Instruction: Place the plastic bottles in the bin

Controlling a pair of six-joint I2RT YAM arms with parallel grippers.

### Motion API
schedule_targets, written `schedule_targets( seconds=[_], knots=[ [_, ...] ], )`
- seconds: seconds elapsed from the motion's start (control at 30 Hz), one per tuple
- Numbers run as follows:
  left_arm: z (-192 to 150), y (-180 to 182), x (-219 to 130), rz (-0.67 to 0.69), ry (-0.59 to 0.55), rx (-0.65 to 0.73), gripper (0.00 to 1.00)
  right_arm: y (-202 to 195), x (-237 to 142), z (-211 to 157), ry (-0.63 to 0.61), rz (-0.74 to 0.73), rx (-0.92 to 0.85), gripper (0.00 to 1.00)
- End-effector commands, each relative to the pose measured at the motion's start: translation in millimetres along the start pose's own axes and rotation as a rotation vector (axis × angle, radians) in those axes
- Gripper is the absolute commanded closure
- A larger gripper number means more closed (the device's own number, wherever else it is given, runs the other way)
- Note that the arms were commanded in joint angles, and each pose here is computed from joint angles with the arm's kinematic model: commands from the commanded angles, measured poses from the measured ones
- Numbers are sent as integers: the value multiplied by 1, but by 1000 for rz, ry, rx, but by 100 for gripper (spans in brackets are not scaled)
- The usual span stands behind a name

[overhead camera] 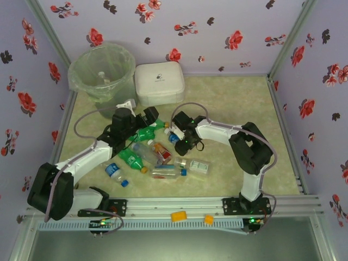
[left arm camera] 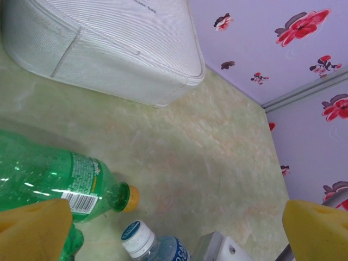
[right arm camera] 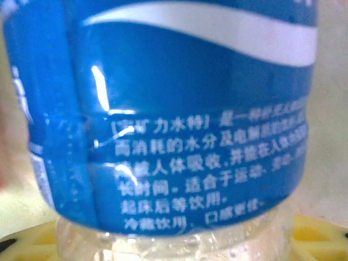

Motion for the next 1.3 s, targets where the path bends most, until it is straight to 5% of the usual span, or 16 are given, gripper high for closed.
schedule_targets(
  seconds=[0.0,0.43,0.83,1.27],
  knots=[
    [4,-20,3,-49,-11,2,0,-2,-11,2,-51,-53,-9,39],
    [-2,-47,5,-151,7,-8,0,-12,-85,39,-431,-141,79,42],
    [-41,-89,13,-306,106,-3,5,-9,-144,57,-843,26,201,41],
    [-67,-110,18,-413,202,32,12,-12,-165,62,-991,164,267,43]
  ],
)
Point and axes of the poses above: each hand's point on the last joint's axis, 136 mm out from that joint toward the fingers, its own x axis out along the fingers, its own y axis along the line the jaws close on, z = x × y, the point moved 4 cm from there along -x, back along the fingers, and after that the axes turned 15 degrees about -x, right-handed, at the moved point
